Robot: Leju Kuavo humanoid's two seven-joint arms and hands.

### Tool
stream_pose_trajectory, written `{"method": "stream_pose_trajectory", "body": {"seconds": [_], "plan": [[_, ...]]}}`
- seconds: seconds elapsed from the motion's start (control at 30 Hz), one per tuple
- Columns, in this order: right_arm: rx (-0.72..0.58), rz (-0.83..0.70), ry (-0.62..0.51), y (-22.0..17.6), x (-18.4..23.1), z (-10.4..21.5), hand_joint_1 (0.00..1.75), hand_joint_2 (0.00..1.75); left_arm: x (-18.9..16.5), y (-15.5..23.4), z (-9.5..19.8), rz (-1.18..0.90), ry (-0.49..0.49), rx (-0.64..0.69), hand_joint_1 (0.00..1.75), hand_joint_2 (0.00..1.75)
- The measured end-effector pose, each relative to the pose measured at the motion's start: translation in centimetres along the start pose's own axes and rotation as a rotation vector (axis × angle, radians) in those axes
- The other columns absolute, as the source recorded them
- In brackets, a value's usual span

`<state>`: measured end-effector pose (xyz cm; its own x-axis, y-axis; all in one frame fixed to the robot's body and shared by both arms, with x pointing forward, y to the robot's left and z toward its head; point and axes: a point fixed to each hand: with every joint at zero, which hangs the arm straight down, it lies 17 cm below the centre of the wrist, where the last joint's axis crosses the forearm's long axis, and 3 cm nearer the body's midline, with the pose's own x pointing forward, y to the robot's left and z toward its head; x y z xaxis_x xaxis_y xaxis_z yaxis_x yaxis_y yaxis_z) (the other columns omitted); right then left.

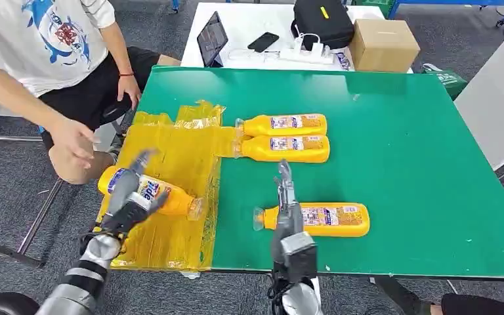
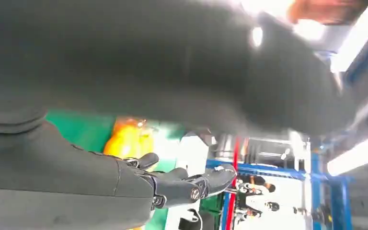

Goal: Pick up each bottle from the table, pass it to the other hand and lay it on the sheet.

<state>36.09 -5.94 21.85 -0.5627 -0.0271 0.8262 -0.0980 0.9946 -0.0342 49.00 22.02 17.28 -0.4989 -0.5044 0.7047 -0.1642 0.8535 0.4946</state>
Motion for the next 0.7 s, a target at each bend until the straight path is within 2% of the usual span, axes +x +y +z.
{"method": "stream_pose_trajectory", "body": {"seconds": [0.07,0.13,0.3,0.47,0.6,0.7], "plan": [[0.099,0.153,0.039,1.4,-1.6,0.2,0.0,1.75,2.1,4.1,-1.7,-0.004,-0.034,0.206,0.0,1.75],[0.181,0.287,0.089,1.5,-3.7,0.8,0.0,1.75,3.3,6.8,-2.1,0.012,-0.054,0.328,0.0,1.75],[0.35,0.576,0.23,-2.1,-9.6,2.4,0.0,1.75,5.2,10.9,0.3,0.007,-0.062,0.53,0.0,1.75],[0.394,0.718,0.277,-7.1,-12.1,2.4,0.0,1.75,6.7,12.2,1.8,0.024,-0.08,0.592,0.0,1.75],[0.4,0.758,0.289,-8.7,-12.7,2.4,0.0,1.75,7.5,12.6,2.0,0.037,-0.094,0.606,0.0,1.75],[0.436,0.79,0.342,-9.9,-13.9,3.1,0.0,1.75,7.7,12.2,1.9,0.065,-0.096,0.595,0.0,1.75]]}}
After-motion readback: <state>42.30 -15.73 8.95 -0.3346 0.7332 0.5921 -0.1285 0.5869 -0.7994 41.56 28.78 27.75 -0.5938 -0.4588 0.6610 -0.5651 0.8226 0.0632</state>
